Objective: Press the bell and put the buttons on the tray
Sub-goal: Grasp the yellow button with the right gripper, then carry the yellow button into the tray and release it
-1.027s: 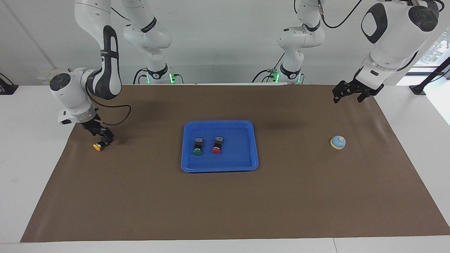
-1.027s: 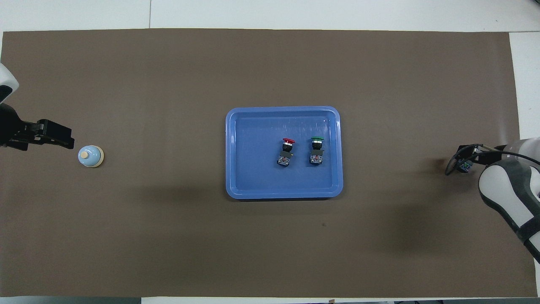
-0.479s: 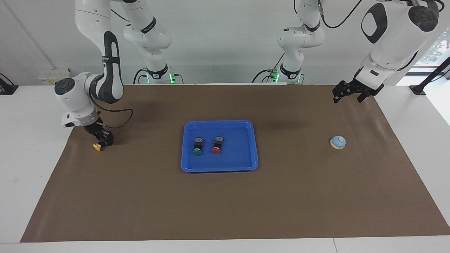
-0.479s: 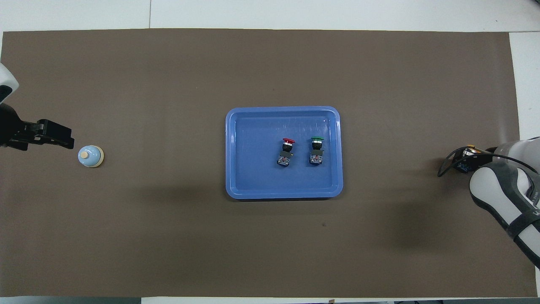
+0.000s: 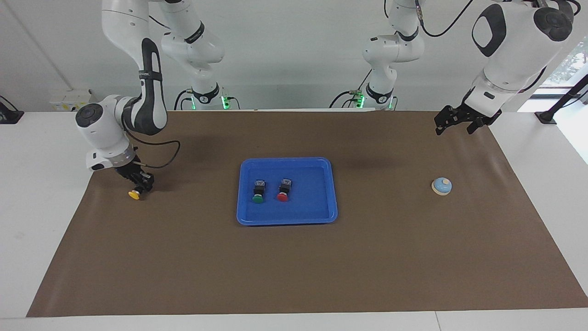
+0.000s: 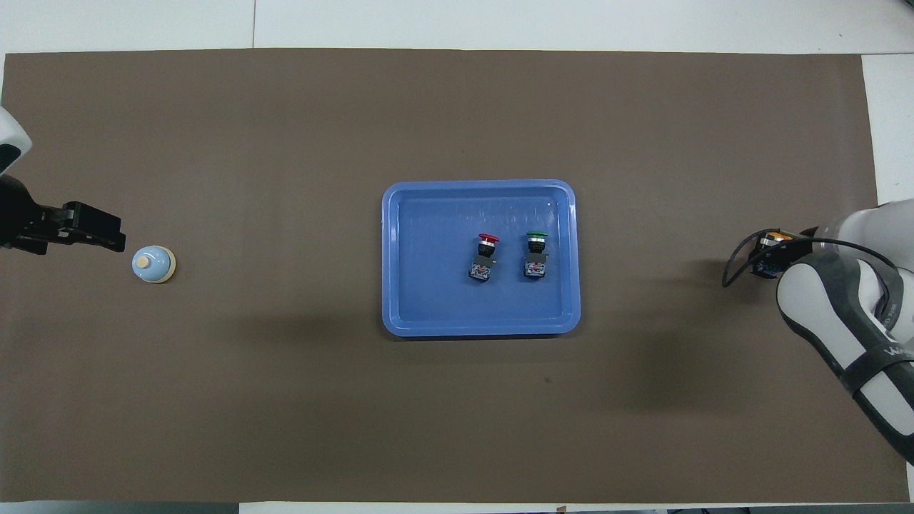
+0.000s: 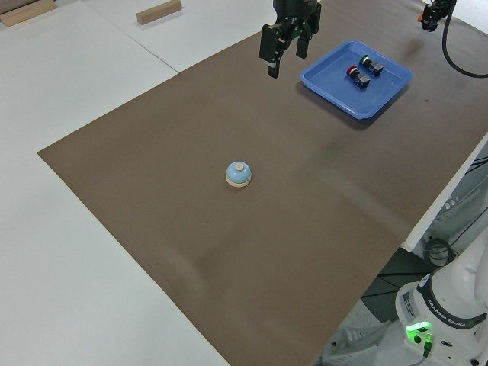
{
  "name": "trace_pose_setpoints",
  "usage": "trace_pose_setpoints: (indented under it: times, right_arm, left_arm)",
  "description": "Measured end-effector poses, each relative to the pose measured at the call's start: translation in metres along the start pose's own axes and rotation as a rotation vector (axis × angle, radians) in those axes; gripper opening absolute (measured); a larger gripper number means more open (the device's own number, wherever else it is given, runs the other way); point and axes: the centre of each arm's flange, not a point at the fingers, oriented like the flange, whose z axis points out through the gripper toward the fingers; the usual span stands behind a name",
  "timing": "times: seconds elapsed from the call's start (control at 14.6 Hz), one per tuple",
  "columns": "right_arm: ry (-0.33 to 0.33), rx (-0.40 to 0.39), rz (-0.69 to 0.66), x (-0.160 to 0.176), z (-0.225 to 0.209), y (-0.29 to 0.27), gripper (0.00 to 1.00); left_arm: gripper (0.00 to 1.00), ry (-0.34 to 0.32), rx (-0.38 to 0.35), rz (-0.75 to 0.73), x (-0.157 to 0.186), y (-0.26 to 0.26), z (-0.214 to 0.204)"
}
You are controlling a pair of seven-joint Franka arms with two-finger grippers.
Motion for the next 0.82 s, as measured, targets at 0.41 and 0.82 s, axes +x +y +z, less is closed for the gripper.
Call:
trace_pose_setpoints:
  times: [0.41, 0.82]
  right_arm:
    - [-0.035, -0.018, -0.011, -0.037, -0.096, -0.206, 0.41]
    - [0.01, 0.007, -0.044, -0.154, -0.102, -0.4, 0.41]
  left_arm:
    - [1.0, 0.0, 0.0, 0.0, 0.0, 0.0, 0.0]
    - [1.0, 0.0, 0.0, 0.0, 0.0, 0.0, 0.0]
